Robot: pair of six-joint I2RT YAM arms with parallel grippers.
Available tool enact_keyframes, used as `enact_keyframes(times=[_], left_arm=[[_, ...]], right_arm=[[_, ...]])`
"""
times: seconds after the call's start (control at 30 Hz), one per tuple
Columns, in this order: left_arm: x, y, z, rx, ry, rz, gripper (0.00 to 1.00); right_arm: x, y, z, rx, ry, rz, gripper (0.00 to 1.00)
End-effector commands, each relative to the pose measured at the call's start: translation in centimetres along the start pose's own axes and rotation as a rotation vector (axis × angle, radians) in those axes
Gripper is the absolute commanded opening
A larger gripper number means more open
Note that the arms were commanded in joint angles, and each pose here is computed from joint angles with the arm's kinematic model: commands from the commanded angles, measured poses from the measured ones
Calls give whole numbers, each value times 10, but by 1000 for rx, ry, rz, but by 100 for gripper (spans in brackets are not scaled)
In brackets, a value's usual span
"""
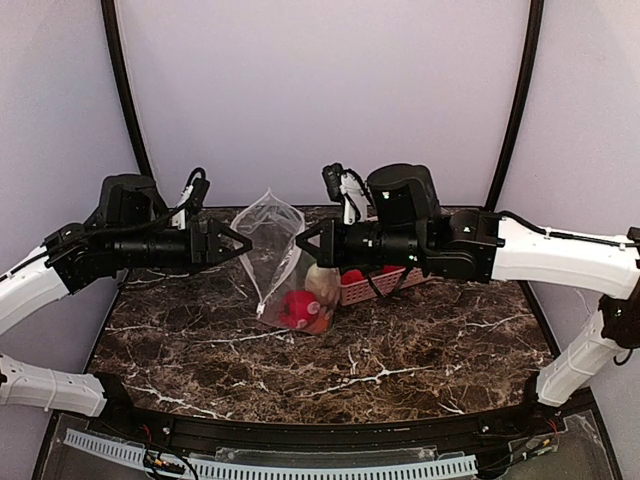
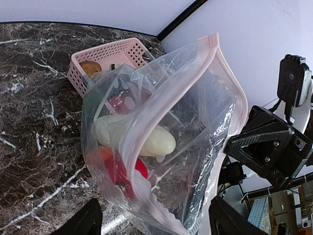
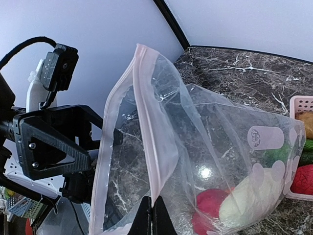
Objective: Place the food in the zip-top bag and seal the zipper
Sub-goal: Adjust the zipper food storage bag at the center of the board.
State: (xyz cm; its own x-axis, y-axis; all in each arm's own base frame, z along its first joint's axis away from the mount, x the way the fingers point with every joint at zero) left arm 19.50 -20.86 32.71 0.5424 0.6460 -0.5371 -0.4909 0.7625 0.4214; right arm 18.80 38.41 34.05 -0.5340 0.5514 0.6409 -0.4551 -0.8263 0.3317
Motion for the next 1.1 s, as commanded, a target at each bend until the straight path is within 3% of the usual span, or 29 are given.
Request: enact_keyframes(times=[0.0, 0.13, 0.2, 0.33, 0.67, 0.97, 1.07], left_arm=[[0, 6, -15, 43, 23, -46, 78], [4, 7, -25, 56, 46, -44, 78], [5, 7, -28, 52, 59, -48, 65], [5, 6, -29, 36, 76, -73, 53], [0, -6, -16, -3, 83, -100, 38], [2, -11, -10, -21, 81, -84, 3], [0, -4, 1, -59, 40, -48, 1]], right_arm=[[-4, -7, 4, -30, -15, -34, 0], [-6, -12, 2, -25, -13, -44, 0], [-6, -14, 1, -20, -13, -47, 0], [-9, -16, -2, -12, -10, -55, 0], [-11, -15, -3, -8, -3, -65, 0], [-10, -14, -2, -8, 9, -65, 0], [-9, -15, -2, -5, 26, -63, 0]])
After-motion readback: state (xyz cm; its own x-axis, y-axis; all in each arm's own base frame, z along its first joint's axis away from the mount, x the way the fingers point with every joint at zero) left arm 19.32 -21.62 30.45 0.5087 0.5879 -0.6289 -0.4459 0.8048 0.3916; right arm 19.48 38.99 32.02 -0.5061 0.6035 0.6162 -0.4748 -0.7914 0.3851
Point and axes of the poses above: each gripper's point midway between its finger pads, its own y axis back along the fingers, its own x axis along the line the jaws close on, z = x × y, the point moved 6 cm from there along y, back along the fingers, and after that the axes turned 9 degrees about -y, right-handed, at the moved point
